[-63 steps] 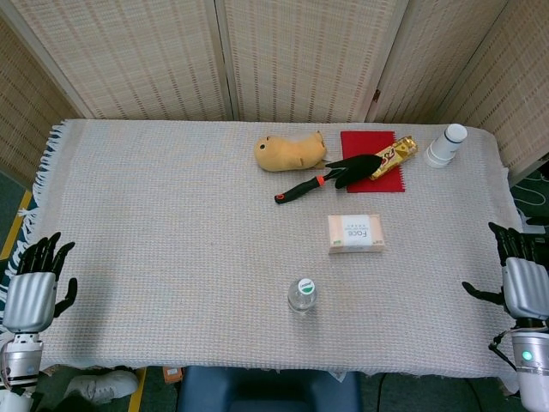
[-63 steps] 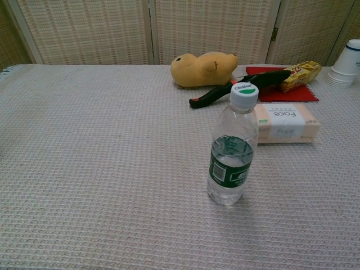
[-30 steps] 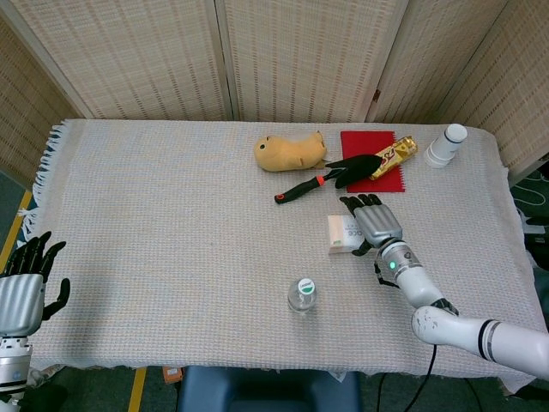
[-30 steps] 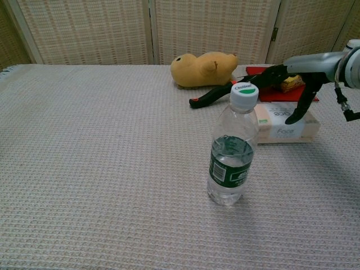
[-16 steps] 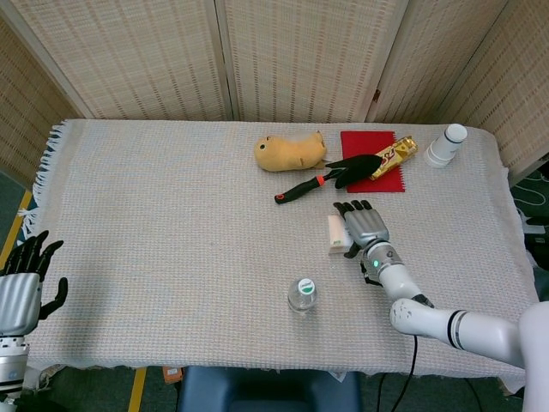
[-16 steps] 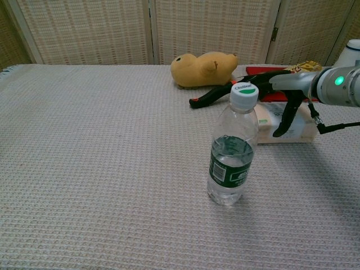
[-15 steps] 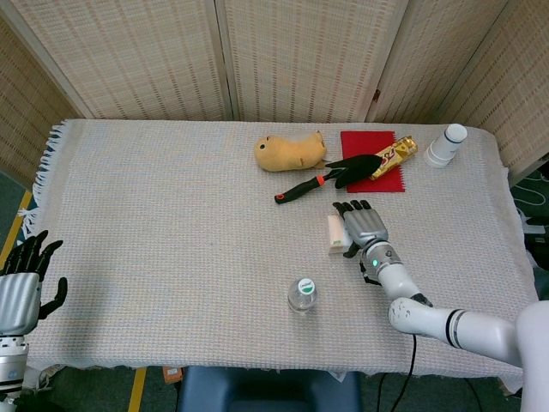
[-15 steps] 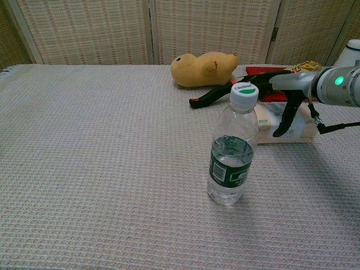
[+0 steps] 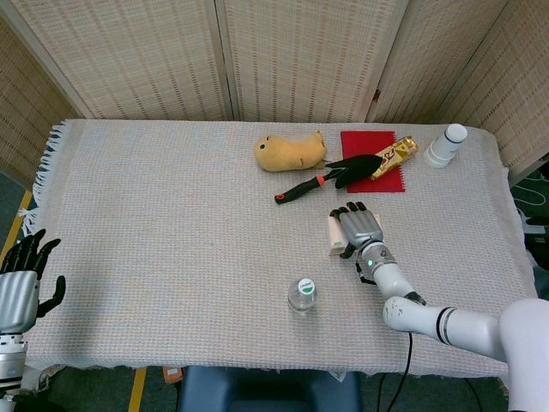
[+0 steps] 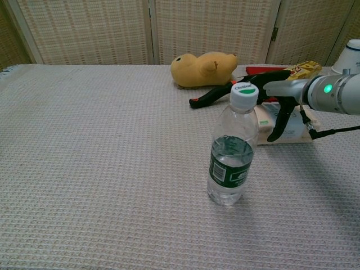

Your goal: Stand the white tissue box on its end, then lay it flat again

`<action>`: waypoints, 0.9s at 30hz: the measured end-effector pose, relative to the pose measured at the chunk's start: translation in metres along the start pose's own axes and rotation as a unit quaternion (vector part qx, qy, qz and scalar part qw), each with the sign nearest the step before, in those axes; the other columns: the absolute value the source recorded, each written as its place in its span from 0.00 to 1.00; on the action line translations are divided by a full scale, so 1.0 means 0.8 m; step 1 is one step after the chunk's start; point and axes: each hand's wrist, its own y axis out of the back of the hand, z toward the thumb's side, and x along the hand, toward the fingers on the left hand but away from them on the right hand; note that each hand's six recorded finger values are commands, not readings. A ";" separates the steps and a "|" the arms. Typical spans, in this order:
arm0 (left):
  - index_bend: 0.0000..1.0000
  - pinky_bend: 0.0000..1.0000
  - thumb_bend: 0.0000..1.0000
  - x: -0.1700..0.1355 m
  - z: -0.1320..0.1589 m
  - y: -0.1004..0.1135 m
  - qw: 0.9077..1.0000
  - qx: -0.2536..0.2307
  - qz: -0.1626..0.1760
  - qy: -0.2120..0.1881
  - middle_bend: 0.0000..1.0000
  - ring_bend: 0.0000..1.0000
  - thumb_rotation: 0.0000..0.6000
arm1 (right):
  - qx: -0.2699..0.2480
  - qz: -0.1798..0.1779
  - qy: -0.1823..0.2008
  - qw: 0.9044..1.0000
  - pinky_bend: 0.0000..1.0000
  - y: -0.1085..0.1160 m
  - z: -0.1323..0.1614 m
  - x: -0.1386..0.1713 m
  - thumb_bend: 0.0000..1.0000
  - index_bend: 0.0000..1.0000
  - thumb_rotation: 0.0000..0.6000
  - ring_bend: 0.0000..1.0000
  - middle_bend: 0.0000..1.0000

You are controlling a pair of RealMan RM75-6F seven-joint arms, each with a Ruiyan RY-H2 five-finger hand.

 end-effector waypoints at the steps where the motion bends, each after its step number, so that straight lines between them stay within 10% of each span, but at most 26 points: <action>1: 0.16 0.09 0.48 0.000 0.000 0.000 1.000 0.000 0.000 0.000 0.00 0.00 1.00 | 0.001 0.000 0.000 1.000 0.00 -0.001 0.000 0.000 0.00 0.33 1.00 0.17 0.28; 19: 0.16 0.09 0.48 -0.001 -0.001 0.000 1.000 0.001 0.000 0.001 0.00 0.00 1.00 | -0.012 -0.039 0.008 0.999 0.00 0.010 0.002 0.001 0.03 0.48 1.00 0.31 0.42; 24: 0.16 0.09 0.48 -0.001 0.000 0.001 1.000 -0.001 0.000 0.000 0.00 0.00 1.00 | -0.126 -0.082 0.038 0.988 0.00 0.022 0.004 0.012 0.03 0.48 1.00 0.34 0.43; 27: 0.16 0.09 0.48 -0.002 0.001 0.000 1.000 0.000 -0.001 -0.002 0.00 0.00 1.00 | -0.242 -0.103 0.065 0.962 0.00 0.026 0.000 0.018 0.04 0.48 1.00 0.35 0.43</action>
